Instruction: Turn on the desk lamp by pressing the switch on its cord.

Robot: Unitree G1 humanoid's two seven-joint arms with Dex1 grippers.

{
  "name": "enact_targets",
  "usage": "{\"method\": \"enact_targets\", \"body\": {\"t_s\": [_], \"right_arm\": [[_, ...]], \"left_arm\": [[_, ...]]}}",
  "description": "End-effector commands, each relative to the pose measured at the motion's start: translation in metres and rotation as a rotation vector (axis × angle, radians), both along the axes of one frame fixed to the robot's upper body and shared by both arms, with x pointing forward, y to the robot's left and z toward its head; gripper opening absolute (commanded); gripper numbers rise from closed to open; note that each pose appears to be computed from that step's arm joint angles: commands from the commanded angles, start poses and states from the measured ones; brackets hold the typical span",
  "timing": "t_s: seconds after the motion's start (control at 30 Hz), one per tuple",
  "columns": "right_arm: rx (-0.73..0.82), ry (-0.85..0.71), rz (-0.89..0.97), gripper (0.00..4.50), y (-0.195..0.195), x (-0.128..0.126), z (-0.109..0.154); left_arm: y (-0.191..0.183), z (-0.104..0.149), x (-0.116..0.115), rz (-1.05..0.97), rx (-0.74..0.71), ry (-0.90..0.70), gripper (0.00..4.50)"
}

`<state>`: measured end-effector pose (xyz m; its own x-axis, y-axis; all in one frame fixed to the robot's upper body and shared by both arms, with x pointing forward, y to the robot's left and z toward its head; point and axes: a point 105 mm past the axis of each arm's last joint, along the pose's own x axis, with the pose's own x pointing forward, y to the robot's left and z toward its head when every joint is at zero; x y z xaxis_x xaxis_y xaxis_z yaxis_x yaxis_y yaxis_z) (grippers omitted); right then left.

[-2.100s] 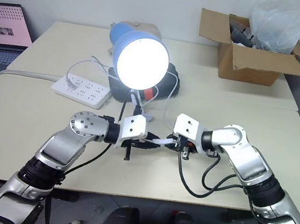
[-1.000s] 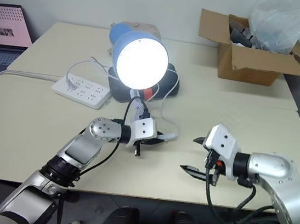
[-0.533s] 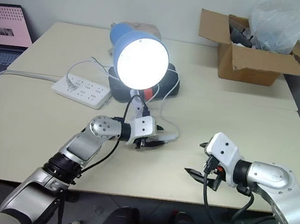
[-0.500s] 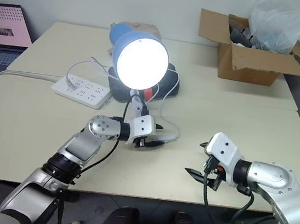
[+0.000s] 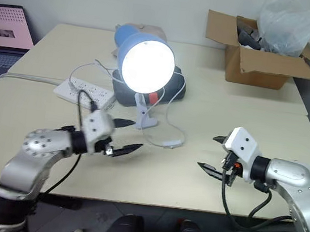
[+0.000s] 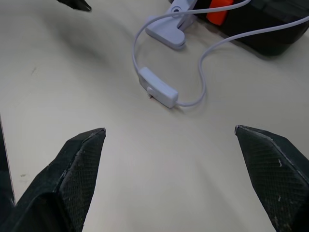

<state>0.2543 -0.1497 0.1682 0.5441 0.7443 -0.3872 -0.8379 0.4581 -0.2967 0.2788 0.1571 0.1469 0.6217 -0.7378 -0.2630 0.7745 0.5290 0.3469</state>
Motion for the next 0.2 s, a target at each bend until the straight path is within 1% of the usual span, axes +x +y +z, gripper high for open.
{"method": "enact_targets", "body": {"t_s": [0.03, 0.2], "right_arm": [[-0.005, -0.053, 0.043, 4.50, -0.0068, -0.0052, 0.0124], [-0.007, -0.056, 0.043, 4.50, -0.0104, -0.0024, 0.0121]], "left_arm": [[0.0131, 0.0126, -0.0104, 0.035, -0.016, -0.003, 3.67], [0.0171, 0.0143, -0.0122, 0.034, -0.037, 0.018, 3.67]]}}
